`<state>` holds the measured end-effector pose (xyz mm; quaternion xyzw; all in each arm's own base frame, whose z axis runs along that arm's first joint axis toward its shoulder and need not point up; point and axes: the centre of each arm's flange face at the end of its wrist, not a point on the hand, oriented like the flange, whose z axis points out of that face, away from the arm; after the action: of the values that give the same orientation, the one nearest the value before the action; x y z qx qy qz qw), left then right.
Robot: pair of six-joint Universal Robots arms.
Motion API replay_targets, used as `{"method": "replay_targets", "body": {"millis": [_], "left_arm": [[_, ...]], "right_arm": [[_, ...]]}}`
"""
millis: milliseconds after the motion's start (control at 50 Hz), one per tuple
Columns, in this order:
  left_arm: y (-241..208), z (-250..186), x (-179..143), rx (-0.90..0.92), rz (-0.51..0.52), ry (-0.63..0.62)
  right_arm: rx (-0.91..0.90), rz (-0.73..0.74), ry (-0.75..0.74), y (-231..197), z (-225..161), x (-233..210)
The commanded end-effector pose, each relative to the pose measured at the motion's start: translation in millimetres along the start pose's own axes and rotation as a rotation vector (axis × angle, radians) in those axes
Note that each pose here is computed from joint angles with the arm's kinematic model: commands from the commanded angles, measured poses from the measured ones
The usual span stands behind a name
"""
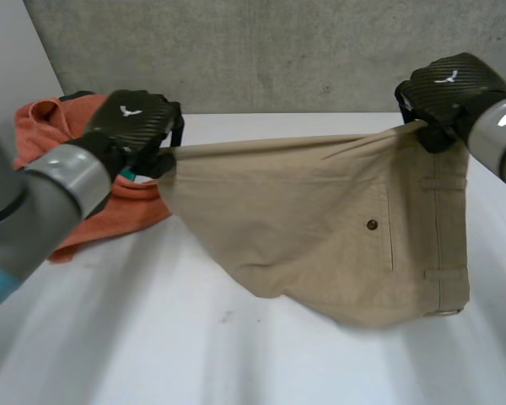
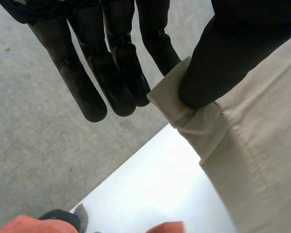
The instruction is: Fold the laundry.
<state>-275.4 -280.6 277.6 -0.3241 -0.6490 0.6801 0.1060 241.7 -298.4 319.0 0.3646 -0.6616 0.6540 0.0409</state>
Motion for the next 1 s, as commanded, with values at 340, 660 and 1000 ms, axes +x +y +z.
{"method": "replay_targets", "body": {"millis": [340,660,1000], "left_arm": [[-126,89,-64,0.819,0.085,-0.412],[73,63,30,0.148,0.045,-0.090],[77,-94,76,-0.356,0.306,0.208]], "right_arm": [[0.682,0.347,0.332,-95,74,78],[0.009,0.297,-0.025,72,113,-38],[-0.385,0.016,-0.324,95,-13,-70]]}}
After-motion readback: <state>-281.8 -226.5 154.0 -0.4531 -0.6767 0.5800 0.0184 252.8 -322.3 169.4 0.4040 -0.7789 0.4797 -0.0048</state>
